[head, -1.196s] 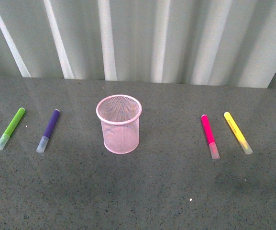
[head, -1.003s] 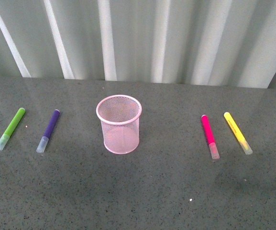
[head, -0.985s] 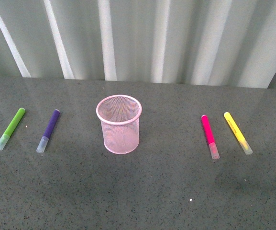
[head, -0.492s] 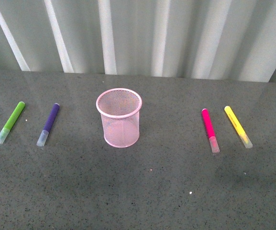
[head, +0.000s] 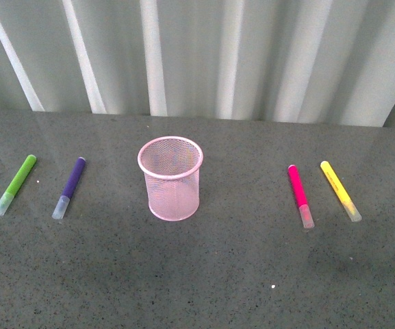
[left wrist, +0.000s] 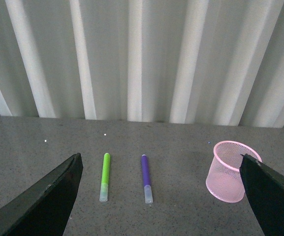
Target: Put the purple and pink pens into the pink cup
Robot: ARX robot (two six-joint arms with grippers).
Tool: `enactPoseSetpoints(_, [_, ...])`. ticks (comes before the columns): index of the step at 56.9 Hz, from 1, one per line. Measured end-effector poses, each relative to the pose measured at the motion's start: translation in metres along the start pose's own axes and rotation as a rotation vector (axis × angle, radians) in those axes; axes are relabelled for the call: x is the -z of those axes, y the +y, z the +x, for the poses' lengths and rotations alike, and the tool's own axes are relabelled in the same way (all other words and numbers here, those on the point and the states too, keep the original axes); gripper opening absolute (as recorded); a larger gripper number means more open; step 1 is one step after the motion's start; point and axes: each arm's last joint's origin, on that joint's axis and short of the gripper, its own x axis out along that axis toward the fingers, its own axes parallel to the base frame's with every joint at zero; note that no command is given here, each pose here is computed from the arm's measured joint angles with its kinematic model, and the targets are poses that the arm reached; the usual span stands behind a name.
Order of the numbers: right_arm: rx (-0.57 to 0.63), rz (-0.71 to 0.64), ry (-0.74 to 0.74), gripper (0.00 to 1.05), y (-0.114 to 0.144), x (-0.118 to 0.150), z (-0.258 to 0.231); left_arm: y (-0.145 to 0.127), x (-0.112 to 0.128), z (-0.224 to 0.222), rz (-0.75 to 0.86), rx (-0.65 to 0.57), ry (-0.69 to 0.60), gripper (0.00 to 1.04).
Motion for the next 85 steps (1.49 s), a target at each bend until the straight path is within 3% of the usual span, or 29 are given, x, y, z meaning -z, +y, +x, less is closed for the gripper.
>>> enactPoseSetpoints(12, [0.0,0.0,0.0,0.98,0.0,0.0,0.0,0.0,0.0,0.0,-0.004,-0.011,0.005,0.98])
enactPoseSetpoints(17, [0.0,0.0,0.0,0.98,0.0,0.0,0.0,0.007,0.005,0.004,-0.136,-0.213,0.149,0.98])
enactPoseSetpoints(24, [0.0,0.0,0.0,0.98,0.0,0.0,0.0,0.017,0.008,0.019,-0.257,-0.287,0.215,0.98])
enactPoseSetpoints(35, [0.0,0.0,0.0,0.98,0.0,0.0,0.0,0.013,-0.034,0.085,-0.248,-0.128,0.186,0.98])
enactPoseSetpoints(40, [0.0,0.0,0.0,0.98,0.0,0.0,0.0,0.005,-0.038,0.121,-0.188,-0.055,0.262,0.98])
enactPoseSetpoints(58, [0.0,0.0,0.0,0.98,0.0,0.0,0.0,-0.024,-0.015,0.259,-0.029,0.078,0.537,0.98])
enactPoseSetpoints(76, [0.0,0.0,0.0,0.98,0.0,0.0,0.0,-0.027,0.004,0.339,0.076,0.097,0.726,0.98])
enactPoseSetpoints(85, [0.0,0.0,0.0,0.98,0.0,0.0,0.0,-0.021,0.031,0.366,0.081,0.111,0.878,0.98])
